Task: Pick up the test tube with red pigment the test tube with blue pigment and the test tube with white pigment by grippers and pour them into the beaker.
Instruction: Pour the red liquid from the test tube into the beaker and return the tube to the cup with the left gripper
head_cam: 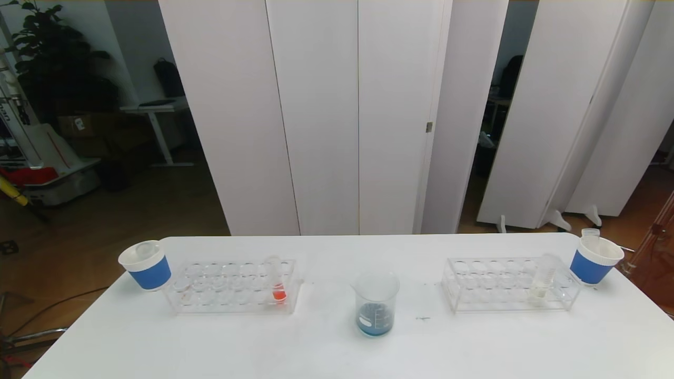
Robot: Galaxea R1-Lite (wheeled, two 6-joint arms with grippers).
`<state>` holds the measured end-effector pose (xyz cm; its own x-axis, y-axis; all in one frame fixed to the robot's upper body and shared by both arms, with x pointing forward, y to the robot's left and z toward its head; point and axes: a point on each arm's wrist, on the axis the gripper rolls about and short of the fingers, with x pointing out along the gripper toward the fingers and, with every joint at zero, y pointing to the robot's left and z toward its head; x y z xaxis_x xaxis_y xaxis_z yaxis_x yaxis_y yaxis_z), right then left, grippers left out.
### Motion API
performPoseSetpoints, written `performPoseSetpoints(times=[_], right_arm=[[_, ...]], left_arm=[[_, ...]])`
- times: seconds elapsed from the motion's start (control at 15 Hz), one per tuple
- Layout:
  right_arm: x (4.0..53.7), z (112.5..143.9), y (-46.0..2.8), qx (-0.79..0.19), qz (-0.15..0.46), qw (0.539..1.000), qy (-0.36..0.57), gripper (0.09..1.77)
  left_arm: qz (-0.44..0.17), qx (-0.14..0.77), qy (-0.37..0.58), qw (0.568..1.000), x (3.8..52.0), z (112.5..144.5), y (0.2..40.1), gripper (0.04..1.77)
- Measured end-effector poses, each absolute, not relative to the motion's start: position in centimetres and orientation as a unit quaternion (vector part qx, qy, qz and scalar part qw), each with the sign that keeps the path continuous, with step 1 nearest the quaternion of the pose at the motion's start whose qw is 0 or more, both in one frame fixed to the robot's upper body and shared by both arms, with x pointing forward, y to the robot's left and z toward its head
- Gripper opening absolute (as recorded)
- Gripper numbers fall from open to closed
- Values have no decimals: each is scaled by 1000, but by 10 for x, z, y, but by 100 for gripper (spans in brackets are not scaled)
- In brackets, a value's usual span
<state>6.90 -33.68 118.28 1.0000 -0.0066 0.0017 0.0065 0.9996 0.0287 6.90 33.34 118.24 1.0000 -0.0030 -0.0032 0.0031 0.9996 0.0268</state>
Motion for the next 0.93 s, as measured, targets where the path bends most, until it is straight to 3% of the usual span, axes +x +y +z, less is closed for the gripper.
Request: performPoseSetpoints(times=[0.53, 0.93], right_arm=[[69, 1183, -337, 14, -3, 1000, -1, 175], [69, 1183, -337, 14, -3, 1000, -1, 175]], left_arm=[[1, 17, -19, 1000, 67, 1191, 333, 175], [0, 14, -47, 999, 48, 1236, 333, 175]])
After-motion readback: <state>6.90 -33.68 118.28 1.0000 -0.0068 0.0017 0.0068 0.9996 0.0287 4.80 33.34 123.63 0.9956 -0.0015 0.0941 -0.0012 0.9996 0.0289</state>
